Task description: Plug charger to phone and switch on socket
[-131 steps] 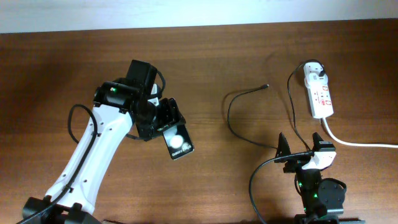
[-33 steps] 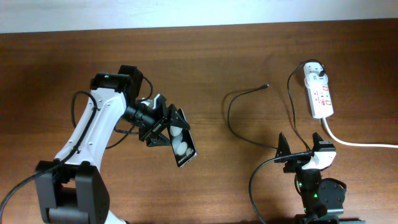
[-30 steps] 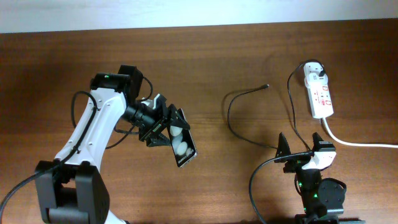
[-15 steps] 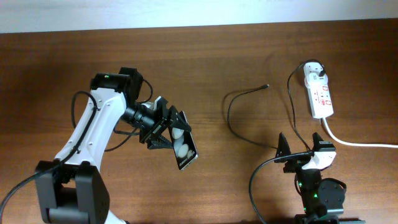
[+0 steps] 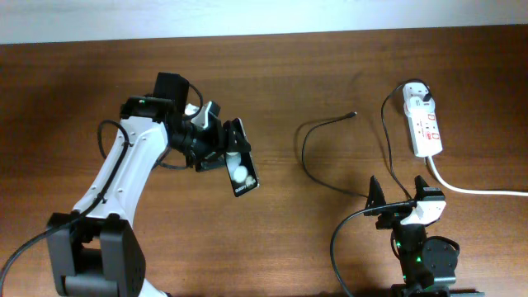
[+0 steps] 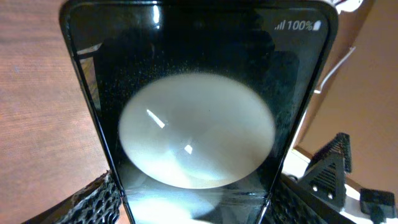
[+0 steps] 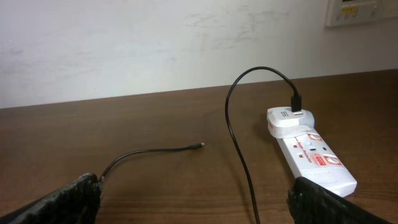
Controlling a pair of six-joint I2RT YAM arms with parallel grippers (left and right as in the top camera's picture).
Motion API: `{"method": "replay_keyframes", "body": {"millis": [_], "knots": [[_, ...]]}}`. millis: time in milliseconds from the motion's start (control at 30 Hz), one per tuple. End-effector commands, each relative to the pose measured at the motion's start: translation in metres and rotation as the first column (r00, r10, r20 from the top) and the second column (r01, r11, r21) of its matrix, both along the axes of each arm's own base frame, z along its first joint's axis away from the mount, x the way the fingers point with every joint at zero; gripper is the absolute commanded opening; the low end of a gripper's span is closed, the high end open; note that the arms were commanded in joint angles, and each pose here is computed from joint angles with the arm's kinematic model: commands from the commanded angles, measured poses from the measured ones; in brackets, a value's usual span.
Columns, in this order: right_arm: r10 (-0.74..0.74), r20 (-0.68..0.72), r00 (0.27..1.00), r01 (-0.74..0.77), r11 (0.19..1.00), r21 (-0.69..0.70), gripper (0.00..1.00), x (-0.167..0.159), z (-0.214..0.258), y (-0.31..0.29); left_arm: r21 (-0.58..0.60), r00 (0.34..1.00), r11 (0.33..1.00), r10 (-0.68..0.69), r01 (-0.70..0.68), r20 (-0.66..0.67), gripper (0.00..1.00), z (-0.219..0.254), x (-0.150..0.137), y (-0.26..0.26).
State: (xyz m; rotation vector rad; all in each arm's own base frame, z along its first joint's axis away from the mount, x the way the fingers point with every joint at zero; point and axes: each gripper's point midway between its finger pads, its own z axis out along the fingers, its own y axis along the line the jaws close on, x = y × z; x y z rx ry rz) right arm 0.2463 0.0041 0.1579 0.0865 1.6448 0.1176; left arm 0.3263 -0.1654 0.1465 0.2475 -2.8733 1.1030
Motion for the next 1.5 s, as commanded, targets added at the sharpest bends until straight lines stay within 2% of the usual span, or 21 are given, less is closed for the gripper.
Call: {"method": "replay_keyframes", "body": {"millis": [0,100,300,333,367,400,433,467,500,533,600,700,833,900,1000,1067,1133,1233,1300,1400,1467], "knots": [[0.006,-0.005,1.0,-0.006,1.0,0.001,0.99,0.0,-0.002,0.002,0.003,0.996,1.0,-0.009,0.009,0.09,0.56,0.006,0.017,-0.001],[0.006,-0.005,1.0,-0.006,1.0,0.001,0.99,0.0,-0.002,0.002,-0.007,0.987,1.0,-0.008,0.009,0.159,0.56,0.01,0.031,-0.003],[0.007,0.003,1.0,-0.007,1.0,0.001,0.99,0.0,-0.001,0.002,0.04,0.986,0.999,0.0,-0.007,0.165,0.57,0.005,0.033,0.004],[0.021,0.0,1.0,-0.021,1.0,0.016,0.99,0.0,-0.001,0.004,0.04,0.986,0.999,0.0,-0.007,0.166,0.57,0.005,0.034,0.004],[0.102,0.001,0.995,-0.101,0.982,0.161,0.99,-0.002,0.0,0.02,0.04,0.986,0.999,0.0,-0.007,0.166,0.57,0.005,0.034,0.004],[0.275,0.008,0.961,-0.253,0.873,0.418,0.99,-0.009,0.005,0.052,0.039,0.986,0.999,0.001,-0.007,0.166,0.57,0.005,0.033,0.004],[0.386,0.005,0.922,-0.324,0.766,0.555,0.99,-0.017,0.006,0.072,0.039,0.986,0.999,0.001,-0.008,0.164,0.57,0.005,0.033,0.004],[0.531,-0.005,0.847,-0.358,0.577,0.734,0.99,-0.033,0.007,0.098,0.036,0.989,0.999,0.019,-0.025,0.148,0.57,0.005,0.033,0.004],[0.643,-0.014,0.765,-0.338,0.42,0.842,0.99,-0.049,0.008,0.117,0.029,0.992,0.997,0.075,-0.078,0.101,0.57,0.005,0.033,0.004],[0.706,-0.019,0.708,-0.326,0.351,0.878,0.99,-0.059,0.008,0.127,0.015,0.992,0.994,0.109,-0.11,0.068,0.57,0.006,0.032,0.002],[0.676,-0.019,0.736,-0.313,0.365,0.877,0.99,-0.054,0.008,0.122,-0.058,0.993,0.992,0.112,-0.11,0.029,0.57,0.014,0.029,-0.007],[0.649,-0.014,0.76,-0.441,0.531,0.724,0.99,-0.049,0.004,0.117,-0.092,0.992,0.988,0.124,-0.124,-0.007,0.58,0.018,0.026,-0.012],[0.65,-0.003,0.76,-0.458,0.538,0.707,0.99,-0.049,0.023,0.117,-0.097,0.99,0.985,0.137,-0.139,-0.027,0.57,0.02,0.026,-0.023],[0.646,-0.053,0.761,-0.46,0.596,0.658,0.99,-0.045,0.036,0.116,-0.109,0.988,0.982,0.155,-0.155,-0.017,0.57,0.022,0.032,-0.024],[0.645,-0.155,0.749,-0.45,0.665,0.596,0.99,-0.022,0.047,0.115,-0.11,0.986,0.98,0.167,-0.169,-0.025,0.57,0.022,0.033,-0.024],[0.642,-0.218,0.735,-0.448,0.702,0.554,0.94,-0.001,0.051,0.123,-0.123,0.975,0.967,0.218,-0.223,-0.05,0.56,0.025,0.04,-0.026],[0.639,-0.252,0.727,-0.475,0.733,0.487,0.94,0.018,0.048,0.154,-0.127,0.964,0.957,0.253,-0.261,-0.077,0.56,0.026,0.042,-0.026],[0.574,-0.273,0.772,-0.442,0.793,0.42,0.93,0.035,0.031,0.194,-0.128,0.958,0.951,0.271,-0.282,-0.097,0.56,0.027,0.043,-0.026],[0.599,-0.21,0.773,-0.485,0.77,0.414,0.86,0.043,0.027,0.237,-0.144,0.96,0.951,0.261,-0.275,-0.105,0.56,0.029,0.041,-0.028],[0.584,-0.156,0.797,-0.457,0.75,0.478,0.8,0.061,0.023,0.253,-0.161,0.961,0.95,0.251,-0.267,-0.114,0.57,0.031,0.04,-0.031],[0.584,-0.159,0.796,-0.455,0.75,0.479,0.67,0.075,0.023,0.265,-0.183,0.963,0.949,0.238,-0.258,-0.125,0.56,0.034,0.038,-0.034]]}}
